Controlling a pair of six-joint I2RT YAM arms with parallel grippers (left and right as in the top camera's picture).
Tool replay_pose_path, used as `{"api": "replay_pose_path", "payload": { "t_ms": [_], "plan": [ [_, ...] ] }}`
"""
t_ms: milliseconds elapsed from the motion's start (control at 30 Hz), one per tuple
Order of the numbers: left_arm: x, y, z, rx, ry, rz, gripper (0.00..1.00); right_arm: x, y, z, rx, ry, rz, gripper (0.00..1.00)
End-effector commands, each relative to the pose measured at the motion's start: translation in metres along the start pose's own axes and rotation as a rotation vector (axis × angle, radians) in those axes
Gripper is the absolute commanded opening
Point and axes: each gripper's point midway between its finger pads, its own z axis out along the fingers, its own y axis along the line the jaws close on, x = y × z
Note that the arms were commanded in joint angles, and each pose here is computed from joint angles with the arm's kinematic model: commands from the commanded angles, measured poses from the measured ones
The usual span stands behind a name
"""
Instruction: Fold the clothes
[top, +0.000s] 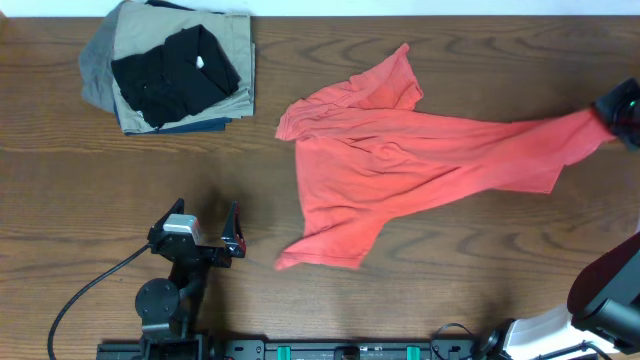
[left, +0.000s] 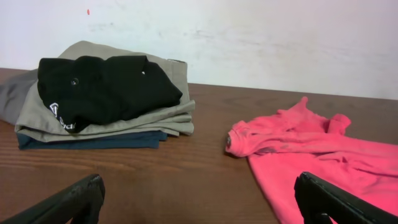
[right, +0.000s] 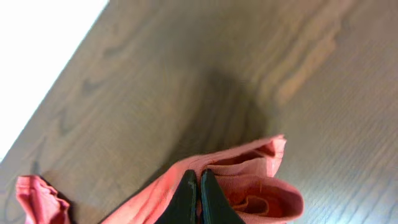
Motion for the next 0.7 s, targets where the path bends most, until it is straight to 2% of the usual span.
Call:
{"api": "replay_pose_path", "payload": {
  "t_ms": [0,67,100,167,233,300,333,667],
  "plan": [
    [0.017,-0.002,0.001,0.017,0.049,-0.004,0.98,-0.029,0.014,-0.022,-0.004,-0.082,-0.068,0.02],
    [0.017,-0.002,0.001,0.017,0.049,-0.004,0.98,-0.033,0.01,-0.027,0.033,-0.096,-0.076,0.03],
    [0.017,-0.002,0.001,0.017,0.049,-0.004,0.98,-0.034,0.006,-0.027,0.054,-0.098,-0.084,0.08],
    [0.017,-0.002,0.001,0.017,0.049,-0.004,0.98,-0.03,-0.002,-0.026,0.092,-0.084,-0.092,0.42],
    [0.016,-0.002,0.001,0.017,0.049,-0.005,0.98,-0.023,-0.008,-0.023,0.117,-0.054,-0.107,0.59],
    [0.017,-0.002,0.001,0.016,0.049,-0.005,0.98,-0.016,-0.012,-0.02,0.132,-0.022,-0.115,0.94],
    [0.017,-0.002,0.001,0.017,0.049,-0.004,0.98,-0.013,-0.014,-0.019,0.139,-0.007,-0.114,0.99],
    [0.017,-0.002,0.001,0.017,0.049,-0.004,0.98,0.038,-0.014,-0.023,0.096,0.212,-0.066,0.99]
  ]
}}
